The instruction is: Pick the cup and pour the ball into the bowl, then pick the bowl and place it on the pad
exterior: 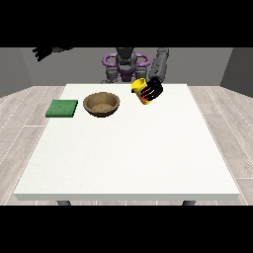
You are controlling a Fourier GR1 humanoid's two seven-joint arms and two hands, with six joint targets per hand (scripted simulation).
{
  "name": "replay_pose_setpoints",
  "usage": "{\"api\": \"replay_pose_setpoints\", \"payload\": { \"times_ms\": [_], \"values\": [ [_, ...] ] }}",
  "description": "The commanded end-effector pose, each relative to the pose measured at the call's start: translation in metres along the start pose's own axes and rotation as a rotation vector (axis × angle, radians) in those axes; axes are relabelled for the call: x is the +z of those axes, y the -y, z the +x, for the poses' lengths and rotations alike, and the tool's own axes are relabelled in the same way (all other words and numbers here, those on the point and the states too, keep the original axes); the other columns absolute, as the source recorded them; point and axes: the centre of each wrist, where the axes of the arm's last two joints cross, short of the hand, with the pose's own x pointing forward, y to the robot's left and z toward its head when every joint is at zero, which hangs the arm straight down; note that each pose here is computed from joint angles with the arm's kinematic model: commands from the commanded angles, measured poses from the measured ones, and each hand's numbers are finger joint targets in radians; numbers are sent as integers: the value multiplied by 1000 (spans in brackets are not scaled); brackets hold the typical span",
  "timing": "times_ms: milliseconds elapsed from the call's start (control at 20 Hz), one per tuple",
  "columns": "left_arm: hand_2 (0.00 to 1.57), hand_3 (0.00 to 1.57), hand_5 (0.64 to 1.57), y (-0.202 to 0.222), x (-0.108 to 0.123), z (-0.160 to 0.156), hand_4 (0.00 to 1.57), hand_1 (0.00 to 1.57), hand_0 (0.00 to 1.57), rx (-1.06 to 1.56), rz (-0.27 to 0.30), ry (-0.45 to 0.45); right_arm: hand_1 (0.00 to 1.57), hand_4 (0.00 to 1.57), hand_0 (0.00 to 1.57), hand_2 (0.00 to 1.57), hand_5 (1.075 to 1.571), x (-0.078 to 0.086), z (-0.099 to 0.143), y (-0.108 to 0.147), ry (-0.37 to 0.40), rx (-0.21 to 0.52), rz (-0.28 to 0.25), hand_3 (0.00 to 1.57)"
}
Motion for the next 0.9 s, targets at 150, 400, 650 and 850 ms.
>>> {"api": "replay_pose_setpoints", "payload": {
  "times_ms": [150, 400, 650, 850],
  "values": [
    [1571, 1571, 1551, 60, -3, 52, 1153, 1331, 1331, -323, -129, 95, 0, 292, 0, 0, 1566, 10, -35, 10, -158, -59, -10, 237],
    [1571, 1571, 1567, 90, -6, 79, 1086, 1246, 1246, -600, -248, 209, 0, 392, 0, 0, 1569, 15, -48, 21, -201, -36, -75, 0],
    [1571, 1571, 1567, 112, 18, 107, 1086, 1246, 1246, -667, -295, 165, 0, 426, 0, 0, 1570, 8, -47, 36, -226, -75, -68, 0],
    [1571, 1400, 1564, 113, 7, 111, 996, 321, 321, -825, -349, 208, 0, 437, 0, 0, 1570, 20, -55, 35, -221, -69, -107, 179]
  ]
}}
